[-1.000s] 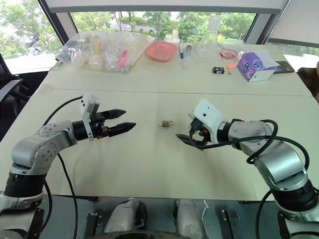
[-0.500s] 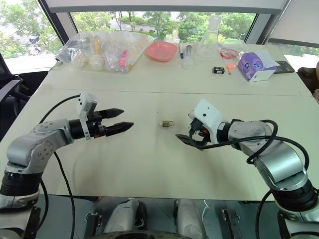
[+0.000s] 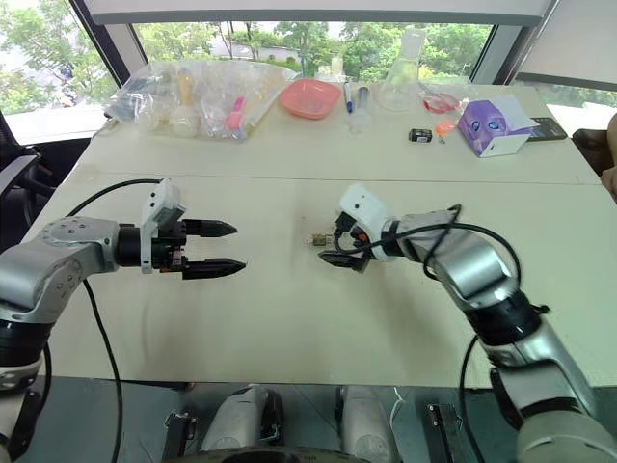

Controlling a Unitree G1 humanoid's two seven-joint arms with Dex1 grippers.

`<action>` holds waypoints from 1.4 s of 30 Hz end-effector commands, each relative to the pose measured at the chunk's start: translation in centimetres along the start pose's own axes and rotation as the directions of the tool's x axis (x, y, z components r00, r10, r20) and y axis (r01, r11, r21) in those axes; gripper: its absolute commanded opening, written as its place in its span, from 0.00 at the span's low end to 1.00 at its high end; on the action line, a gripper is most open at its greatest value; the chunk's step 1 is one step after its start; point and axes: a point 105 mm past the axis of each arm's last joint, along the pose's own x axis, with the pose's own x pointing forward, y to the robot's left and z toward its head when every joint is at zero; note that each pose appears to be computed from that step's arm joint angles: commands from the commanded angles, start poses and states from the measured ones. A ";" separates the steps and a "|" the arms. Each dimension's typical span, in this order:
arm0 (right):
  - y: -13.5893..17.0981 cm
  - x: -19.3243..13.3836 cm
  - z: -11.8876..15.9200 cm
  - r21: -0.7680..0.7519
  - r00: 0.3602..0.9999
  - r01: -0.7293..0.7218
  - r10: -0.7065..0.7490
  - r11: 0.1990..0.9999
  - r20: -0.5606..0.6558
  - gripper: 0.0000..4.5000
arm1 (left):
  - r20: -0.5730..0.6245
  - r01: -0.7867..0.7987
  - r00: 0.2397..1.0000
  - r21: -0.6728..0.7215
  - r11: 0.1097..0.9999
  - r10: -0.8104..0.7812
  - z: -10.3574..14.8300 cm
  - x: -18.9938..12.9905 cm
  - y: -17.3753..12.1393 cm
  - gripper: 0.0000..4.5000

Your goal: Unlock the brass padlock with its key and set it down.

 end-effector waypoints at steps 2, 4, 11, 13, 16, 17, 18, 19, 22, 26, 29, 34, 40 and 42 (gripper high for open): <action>-0.7 1.7 0.9 -0.083 0.998 -0.059 0.058 0.995 -0.011 1.00 | 0.030 -0.016 0.999 0.042 0.999 0.015 0.8 0.1 -0.3 0.99; -0.7 2.2 0.6 -0.085 0.995 -0.094 0.091 0.992 -0.036 1.00 | 0.037 -0.023 0.999 0.039 0.999 0.022 0.7 0.2 -0.4 0.99; -1.2 2.7 -1.6 -0.113 0.984 -0.146 0.133 0.983 -0.116 1.00 | 0.056 -0.065 0.996 0.020 0.998 0.064 0.3 0.1 -0.5 0.99; -1.5 2.9 -2.1 -0.120 0.983 -0.144 0.128 0.982 -0.129 1.00 | 0.058 -0.069 0.996 0.018 0.997 0.068 0.3 0.1 -0.6 0.99; -1.4 3.0 -2.9 -0.133 0.977 -0.166 0.145 0.977 -0.157 0.82 | 0.062 -0.070 0.996 0.020 0.997 0.069 0.4 0.3 -0.6 1.00; -1.3 3.0 -3.1 -0.133 0.975 -0.172 0.150 0.976 -0.163 0.71 | 0.063 -0.070 0.996 0.020 0.997 0.069 0.4 0.3 -0.6 1.00; -1.3 3.0 -3.2 -0.134 0.974 -0.174 0.151 0.975 -0.167 0.58 | 0.064 -0.071 0.996 0.021 0.997 0.069 0.5 0.3 -0.6 1.00; -1.3 3.0 -3.3 -0.136 0.974 -0.175 0.151 0.975 -0.171 0.48 | 0.065 -0.071 0.995 0.022 0.997 0.070 0.5 0.3 -0.5 1.00; -1.1 3.0 -3.5 -0.158 0.973 -0.174 0.146 0.972 -0.178 0.16 | 0.072 -0.073 0.995 0.023 0.997 0.071 0.7 0.4 -0.3 1.00; -1.7 2.4 0.4 -0.406 1.000 -0.021 0.026 0.913 0.005 0.15 | 0.182 -0.081 0.980 -0.032 0.996 0.085 2.1 0.8 0.9 1.00; -1.9 0.4 5.3 -0.512 0.967 0.185 -0.062 0.839 0.247 0.15 | 0.285 -0.078 0.953 -0.110 0.991 0.107 3.4 1.0 2.3 1.00; -0.1 -3.1 8.7 -0.594 0.914 0.324 -0.082 0.737 0.397 0.15 | 0.399 0.001 0.915 -0.148 0.989 0.059 5.9 1.7 3.4 1.00; 1.2 -4.5 10.5 -0.582 0.881 0.386 -0.098 0.716 0.463 0.15 | 0.402 0.038 0.915 -0.121 0.992 0.014 6.8 3.2 4.4 1.00; 1.2 -4.6 10.6 -0.572 0.874 0.403 -0.116 0.714 0.472 0.15 | 0.424 0.065 0.905 -0.116 0.991 -0.010 7.4 3.6 4.4 0.94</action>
